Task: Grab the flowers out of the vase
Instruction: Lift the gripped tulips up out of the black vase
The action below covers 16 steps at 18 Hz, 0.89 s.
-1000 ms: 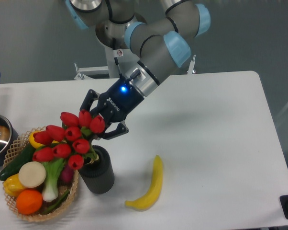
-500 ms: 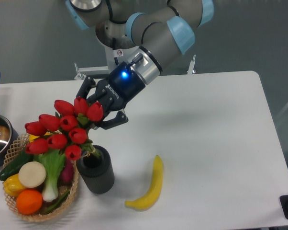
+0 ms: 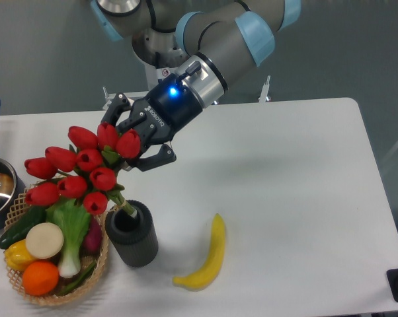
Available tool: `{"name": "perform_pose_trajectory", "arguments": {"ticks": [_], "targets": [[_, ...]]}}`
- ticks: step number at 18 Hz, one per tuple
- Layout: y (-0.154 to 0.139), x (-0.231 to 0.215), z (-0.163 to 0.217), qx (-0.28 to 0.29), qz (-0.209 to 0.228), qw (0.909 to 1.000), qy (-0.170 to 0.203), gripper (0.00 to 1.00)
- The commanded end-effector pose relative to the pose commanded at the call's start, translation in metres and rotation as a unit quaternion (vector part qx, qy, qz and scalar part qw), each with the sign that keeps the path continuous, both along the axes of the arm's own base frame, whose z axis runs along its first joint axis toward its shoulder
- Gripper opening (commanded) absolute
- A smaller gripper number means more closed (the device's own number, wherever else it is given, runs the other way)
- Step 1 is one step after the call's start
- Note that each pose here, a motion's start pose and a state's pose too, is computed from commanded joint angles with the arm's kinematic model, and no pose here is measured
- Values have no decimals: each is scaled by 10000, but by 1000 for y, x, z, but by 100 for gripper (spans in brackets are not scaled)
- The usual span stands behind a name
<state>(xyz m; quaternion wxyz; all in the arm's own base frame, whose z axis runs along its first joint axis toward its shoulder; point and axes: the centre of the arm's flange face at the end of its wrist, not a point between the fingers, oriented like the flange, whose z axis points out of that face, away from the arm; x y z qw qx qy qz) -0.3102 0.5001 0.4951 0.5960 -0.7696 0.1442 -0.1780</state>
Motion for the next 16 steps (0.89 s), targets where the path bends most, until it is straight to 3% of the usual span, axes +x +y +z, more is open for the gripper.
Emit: {"name": "perform_pose_trajectory", "arguments": {"ticks": [16], "targets": [[-21, -34, 31, 168, 278, 9991, -280, 40]]}}
